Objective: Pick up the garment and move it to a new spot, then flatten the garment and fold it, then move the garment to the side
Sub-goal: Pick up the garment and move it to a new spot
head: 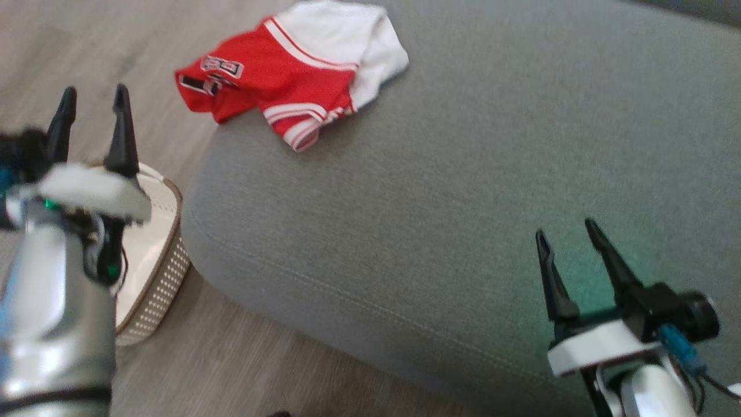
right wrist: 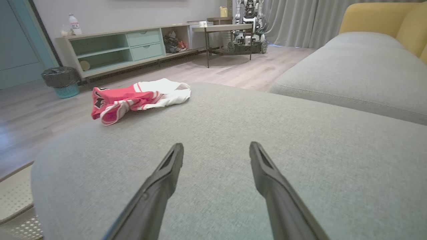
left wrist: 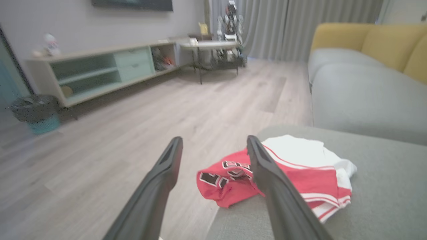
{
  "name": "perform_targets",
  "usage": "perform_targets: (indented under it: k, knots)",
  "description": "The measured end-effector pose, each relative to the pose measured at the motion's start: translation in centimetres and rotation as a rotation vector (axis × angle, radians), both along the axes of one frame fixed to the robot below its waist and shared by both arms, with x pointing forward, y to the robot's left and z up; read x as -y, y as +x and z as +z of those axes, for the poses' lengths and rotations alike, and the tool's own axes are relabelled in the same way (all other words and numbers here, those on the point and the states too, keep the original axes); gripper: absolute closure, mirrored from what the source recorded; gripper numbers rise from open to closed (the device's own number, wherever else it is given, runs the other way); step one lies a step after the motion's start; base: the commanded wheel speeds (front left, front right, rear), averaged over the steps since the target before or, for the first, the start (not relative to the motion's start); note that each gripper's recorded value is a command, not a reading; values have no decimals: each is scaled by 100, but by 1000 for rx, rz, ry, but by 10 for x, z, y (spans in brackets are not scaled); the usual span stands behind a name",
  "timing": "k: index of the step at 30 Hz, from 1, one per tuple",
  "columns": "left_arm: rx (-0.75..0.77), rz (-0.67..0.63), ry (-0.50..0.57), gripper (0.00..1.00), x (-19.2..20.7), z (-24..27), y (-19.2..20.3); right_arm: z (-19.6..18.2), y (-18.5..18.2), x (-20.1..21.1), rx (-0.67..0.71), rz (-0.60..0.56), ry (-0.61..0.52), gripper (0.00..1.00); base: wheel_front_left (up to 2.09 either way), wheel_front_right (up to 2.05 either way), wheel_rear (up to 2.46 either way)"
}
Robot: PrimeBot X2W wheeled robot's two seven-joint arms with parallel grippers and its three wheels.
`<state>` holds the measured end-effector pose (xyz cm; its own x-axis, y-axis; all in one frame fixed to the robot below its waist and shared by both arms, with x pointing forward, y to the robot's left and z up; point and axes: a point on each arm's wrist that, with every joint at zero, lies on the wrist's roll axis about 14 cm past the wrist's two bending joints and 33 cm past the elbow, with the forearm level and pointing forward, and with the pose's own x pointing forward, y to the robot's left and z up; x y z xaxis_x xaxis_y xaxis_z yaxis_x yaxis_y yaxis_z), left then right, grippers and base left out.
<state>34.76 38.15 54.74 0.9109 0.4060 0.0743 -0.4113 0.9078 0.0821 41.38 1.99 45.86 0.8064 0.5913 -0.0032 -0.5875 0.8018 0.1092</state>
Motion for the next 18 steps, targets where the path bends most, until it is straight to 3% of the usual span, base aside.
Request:
perform_targets:
  k: [7, 12, 18]
  knots:
    - [-273, 3, -158, 0, -19, -53, 79, -25, 33, 4, 7, -27, -43, 0, 0, 0, 0]
    - [-360, -67, -267, 0, 5, -81, 132, -48, 52, 11, -7, -53, -67, 0, 0, 0, 0]
    - [-521, -75, -438, 0, 21, -137, 149, -72, 67, 18, -27, -72, -81, 0, 0, 0, 0]
